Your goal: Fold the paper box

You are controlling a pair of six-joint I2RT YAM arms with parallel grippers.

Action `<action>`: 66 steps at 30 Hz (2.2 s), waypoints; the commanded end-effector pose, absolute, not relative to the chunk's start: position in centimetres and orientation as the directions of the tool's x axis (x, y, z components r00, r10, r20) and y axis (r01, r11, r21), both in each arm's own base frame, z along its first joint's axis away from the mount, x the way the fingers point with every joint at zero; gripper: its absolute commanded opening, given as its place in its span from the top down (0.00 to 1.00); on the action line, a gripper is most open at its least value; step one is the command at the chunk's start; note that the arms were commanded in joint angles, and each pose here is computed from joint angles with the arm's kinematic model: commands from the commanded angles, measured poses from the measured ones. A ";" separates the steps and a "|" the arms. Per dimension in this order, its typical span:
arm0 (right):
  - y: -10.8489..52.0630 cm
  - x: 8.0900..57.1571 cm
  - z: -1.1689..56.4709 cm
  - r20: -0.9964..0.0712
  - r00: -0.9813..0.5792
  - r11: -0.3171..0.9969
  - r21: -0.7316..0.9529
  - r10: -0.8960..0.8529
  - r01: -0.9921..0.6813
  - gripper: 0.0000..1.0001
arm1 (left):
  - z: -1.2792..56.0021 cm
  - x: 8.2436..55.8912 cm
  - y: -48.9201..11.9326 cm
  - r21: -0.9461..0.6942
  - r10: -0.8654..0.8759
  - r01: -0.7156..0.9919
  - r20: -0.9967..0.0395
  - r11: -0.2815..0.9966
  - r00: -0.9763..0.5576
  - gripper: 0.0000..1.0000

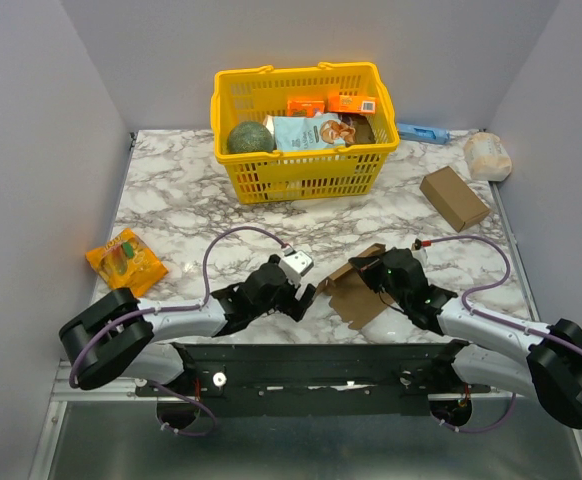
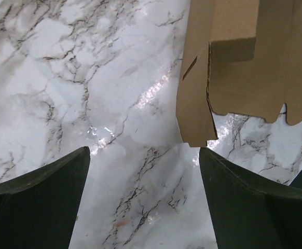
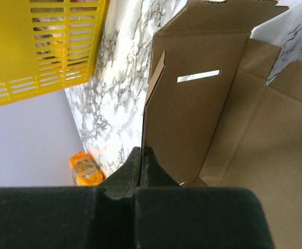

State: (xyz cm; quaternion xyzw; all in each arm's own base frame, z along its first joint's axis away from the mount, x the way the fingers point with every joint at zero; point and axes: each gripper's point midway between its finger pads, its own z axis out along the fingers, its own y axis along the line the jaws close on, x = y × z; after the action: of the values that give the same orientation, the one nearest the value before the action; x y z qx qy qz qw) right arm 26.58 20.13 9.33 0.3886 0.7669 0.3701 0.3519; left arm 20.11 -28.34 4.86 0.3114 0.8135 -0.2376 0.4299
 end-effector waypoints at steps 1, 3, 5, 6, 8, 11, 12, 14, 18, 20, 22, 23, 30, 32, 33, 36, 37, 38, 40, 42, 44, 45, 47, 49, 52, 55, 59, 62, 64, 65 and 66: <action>19.2 25.8 7.1 -0.288 -0.461 0.483 0.785 0.839 0.388 1.00 | 6.1 20.6 -30.3 -0.178 0.212 0.724 -0.886 0.666 -0.413 0.07; 19.2 25.8 7.0 -0.287 -0.461 0.483 0.784 0.839 0.390 1.00 | 6.7 21.0 -31.0 -0.179 0.186 0.730 -0.902 0.660 -0.390 0.08; 19.2 25.8 7.0 -0.285 -0.463 0.482 0.785 0.839 0.391 0.99 | 6.9 21.2 -31.7 -0.170 0.194 0.749 -0.908 0.640 -0.372 0.09; 19.2 25.7 7.0 -0.285 -0.463 0.482 0.785 0.839 0.391 0.99 | 7.2 21.2 -31.9 -0.172 0.191 0.756 -0.911 0.632 -0.366 0.11; 19.2 25.7 7.1 -0.284 -0.463 0.480 0.786 0.840 0.389 1.00 | 7.2 20.7 -31.9 -0.170 0.199 0.774 -0.912 0.610 -0.358 0.11; 19.0 25.7 7.1 -0.287 -0.455 0.477 0.790 0.843 0.386 1.00 | 7.9 19.6 -31.3 -0.174 0.182 0.799 -0.925 0.575 -0.332 0.09; 18.9 25.7 7.2 -0.287 -0.453 0.476 0.791 0.844 0.384 1.00 | 8.1 19.4 -31.0 -0.174 0.175 0.801 -0.928 0.573 -0.328 0.07; 18.9 25.6 7.3 -0.287 -0.454 0.475 0.793 0.843 0.381 1.00 | 8.8 19.5 -30.0 -0.174 0.146 0.788 -0.937 0.590 -0.316 0.06; 19.0 25.6 7.4 -0.287 -0.456 0.476 0.793 0.842 0.379 1.00 | 9.3 21.1 -28.0 -0.201 0.083 0.716 -0.937 0.669 -0.341 0.05; 19.0 25.6 7.3 -0.284 -0.456 0.474 0.793 0.843 0.382 1.00 | 8.7 22.1 -27.3 -0.203 0.078 0.666 -0.927 0.718 -0.367 0.05; 19.0 25.6 7.3 -0.283 -0.457 0.474 0.794 0.843 0.381 1.00 | 7.7 23.0 -26.7 -0.215 0.060 0.603 -0.914 0.769 -0.402 0.04; 19.0 25.6 7.2 -0.283 -0.457 0.473 0.793 0.843 0.383 0.99 | 7.5 23.2 -26.9 -0.225 0.051 0.588 -0.908 0.777 -0.415 0.04; 19.1 25.5 7.2 -0.282 -0.462 0.476 0.791 0.841 0.384 1.00 | 5.9 24.1 -27.9 -0.250 0.042 0.553 -0.886 0.795 -0.461 0.07; 19.0 25.5 7.1 -0.281 -0.462 0.475 0.792 0.842 0.385 1.00 | 7.1 23.8 -27.8 -0.250 0.027 0.579 -0.904 0.776 -0.427 0.07; 19.0 25.5 7.2 -0.281 -0.460 0.474 0.792 0.842 0.384 1.00 | 7.6 23.6 -27.7 -0.247 0.025 0.591 -0.910 0.768 -0.413 0.05; 19.0 25.5 7.3 -0.282 -0.457 0.473 0.794 0.844 0.382 1.00 | 10.1 23.0 -27.9 -0.247 0.007 0.635 -0.930 0.732 -0.369 0.05; 19.0 25.5 7.3 -0.283 -0.457 0.474 0.794 0.843 0.382 0.99 | 11.5 22.9 -27.7 -0.253 -0.021 0.643 -0.938 0.723 -0.345 0.04; 19.0 25.6 7.3 -0.284 -0.456 0.473 0.794 0.843 0.381 0.99 | 11.8 22.8 -27.4 -0.254 -0.031 0.644 -0.941 0.721 -0.336 0.04; 19.1 25.6 7.3 -0.282 -0.460 0.474 0.794 0.842 0.381 1.00 | 12.6 23.0 -26.9 -0.260 -0.060 0.636 -0.946 0.726 -0.318 0.03; 19.1 25.5 7.2 -0.281 -0.462 0.476 0.791 0.841 0.385 1.00 | 12.0 23.9 -26.1 -0.252 -0.053 0.601 -0.943 0.758 -0.329 0.02; 19.1 25.5 7.2 -0.282 -0.462 0.476 0.791 0.841 0.384 1.00 | 10.2 24.7 -25.5 -0.230 -0.010 0.558 -0.929 0.798 -0.370 0.02; 19.1 25.6 7.3 -0.283 -0.464 0.478 0.791 0.839 0.381 1.00 | 9.6 24.8 -25.4 -0.222 0.005 0.549 -0.925 0.806 -0.381 0.03; 19.1 25.5 7.2 -0.282 -0.464 0.477 0.791 0.840 0.383 1.00 | 7.9 24.7 -25.5 -0.216 0.037 0.544 -0.908 0.811 -0.417 0.04; 19.1 25.6 7.3 -0.281 -0.463 0.475 0.792 0.841 0.383 1.00 | 7.2 24.7 -26.0 -0.224 0.045 0.552 -0.901 0.803 -0.432 0.06; 19.2 25.6 7.2 -0.282 -0.464 0.477 0.791 0.840 0.383 1.00 | 6.0 24.4 -26.7 -0.233 0.067 0.567 -0.887 0.790 -0.458 0.07; 19.2 25.6 7.3 -0.279 -0.465 0.475 0.792 0.840 0.382 1.00 | 6.2 23.7 -28.0 -0.255 0.068 0.608 -0.888 0.752 -0.455 0.08; 19.3 25.7 7.4 -0.279 -0.465 0.474 0.794 0.840 0.381 1.00 | 6.2 22.9 -29.6 -0.245 0.100 0.648 -0.889 0.721 -0.447 0.08; 19.3 25.7 7.4 -0.279 -0.465 0.474 0.793 0.840 0.381 1.00 | 6.1 22.4 -30.6 -0.231 0.127 0.676 -0.891 0.700 -0.437 0.08; 19.3 25.7 7.3 -0.279 -0.466 0.476 0.792 0.840 0.383 1.00 | 6.4 22.2 -31.2 -0.226 0.133 0.688 -0.894 0.690 -0.427 0.09; 19.3 25.7 7.3 -0.278 -0.465 0.475 0.792 0.840 0.384 1.00 | 6.2 22.2 -31.3 -0.226 0.137 0.688 -0.892 0.690 -0.431 0.09; 19.3 25.7 7.3 -0.277 -0.466 0.474 0.793 0.840 0.383 1.00 | 6.5 22.4 -31.6 -0.225 0.133 0.689 -0.895 0.689 -0.425 0.09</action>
State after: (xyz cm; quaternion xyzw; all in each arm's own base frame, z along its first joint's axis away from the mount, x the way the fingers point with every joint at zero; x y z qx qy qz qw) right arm 26.51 20.08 9.43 0.3894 0.7665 0.3707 0.3514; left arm 22.19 -29.92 5.32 0.2464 0.8065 -0.2806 0.4583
